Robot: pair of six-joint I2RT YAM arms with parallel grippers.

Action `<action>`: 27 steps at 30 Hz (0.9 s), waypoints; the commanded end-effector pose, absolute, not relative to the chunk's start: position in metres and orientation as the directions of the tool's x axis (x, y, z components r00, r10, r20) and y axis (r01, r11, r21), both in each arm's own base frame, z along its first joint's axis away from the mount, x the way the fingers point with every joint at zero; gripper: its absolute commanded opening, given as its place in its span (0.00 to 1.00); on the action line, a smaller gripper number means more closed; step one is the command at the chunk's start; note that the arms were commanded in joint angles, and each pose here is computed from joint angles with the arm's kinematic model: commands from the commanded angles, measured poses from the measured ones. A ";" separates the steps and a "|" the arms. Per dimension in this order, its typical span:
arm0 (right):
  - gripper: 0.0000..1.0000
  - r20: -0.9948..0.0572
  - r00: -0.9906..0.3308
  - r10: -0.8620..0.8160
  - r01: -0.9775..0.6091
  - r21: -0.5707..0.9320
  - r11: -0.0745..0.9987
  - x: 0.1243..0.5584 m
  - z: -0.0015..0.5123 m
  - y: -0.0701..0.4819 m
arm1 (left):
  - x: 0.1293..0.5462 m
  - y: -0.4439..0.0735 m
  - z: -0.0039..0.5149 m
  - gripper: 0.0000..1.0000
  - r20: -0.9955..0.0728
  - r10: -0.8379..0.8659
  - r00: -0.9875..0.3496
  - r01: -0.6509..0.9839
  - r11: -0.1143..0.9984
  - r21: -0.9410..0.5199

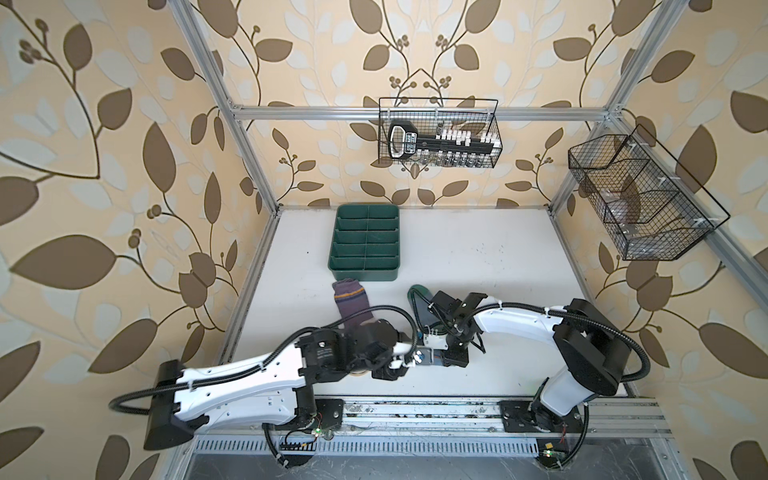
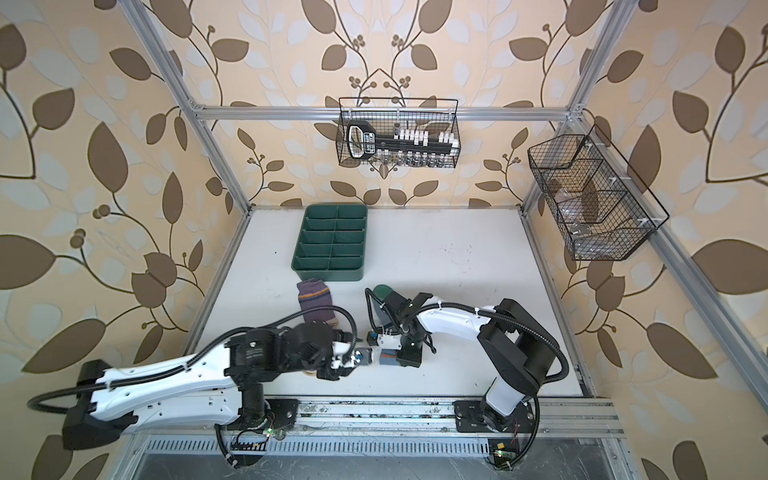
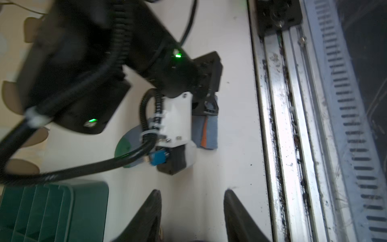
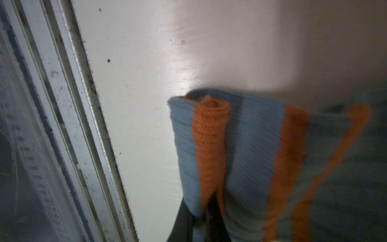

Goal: Roll the socks

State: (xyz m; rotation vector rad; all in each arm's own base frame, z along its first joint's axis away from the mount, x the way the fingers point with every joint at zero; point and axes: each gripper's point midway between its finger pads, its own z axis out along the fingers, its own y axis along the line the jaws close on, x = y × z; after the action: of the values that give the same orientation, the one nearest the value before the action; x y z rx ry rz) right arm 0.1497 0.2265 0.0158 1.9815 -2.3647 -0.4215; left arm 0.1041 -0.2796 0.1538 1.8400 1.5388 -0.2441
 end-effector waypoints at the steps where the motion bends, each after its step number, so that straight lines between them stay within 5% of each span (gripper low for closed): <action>1: 0.02 -0.072 -0.176 -0.982 -0.968 0.192 0.160 0.160 -0.013 0.211 | 0.113 -0.296 0.127 0.50 -0.460 0.813 0.358 0.854 -0.085 0.514; 17: 0.02 -0.098 -0.186 -0.978 -0.963 0.213 0.162 0.157 -0.013 0.211 | 0.140 -0.348 0.060 0.47 -0.501 0.826 0.258 0.845 0.058 0.532; 27: 0.03 -0.130 -0.190 -0.973 -0.968 0.191 0.163 0.160 -0.006 0.212 | 0.145 -0.352 0.026 0.28 -0.476 0.862 0.175 0.867 0.094 0.489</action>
State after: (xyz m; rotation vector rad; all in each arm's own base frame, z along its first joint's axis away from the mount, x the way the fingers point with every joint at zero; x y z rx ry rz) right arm 0.1506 0.2264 0.0160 1.9508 -2.3711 -0.4965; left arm 0.1414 -0.3463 0.0256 1.7812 1.6064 0.0222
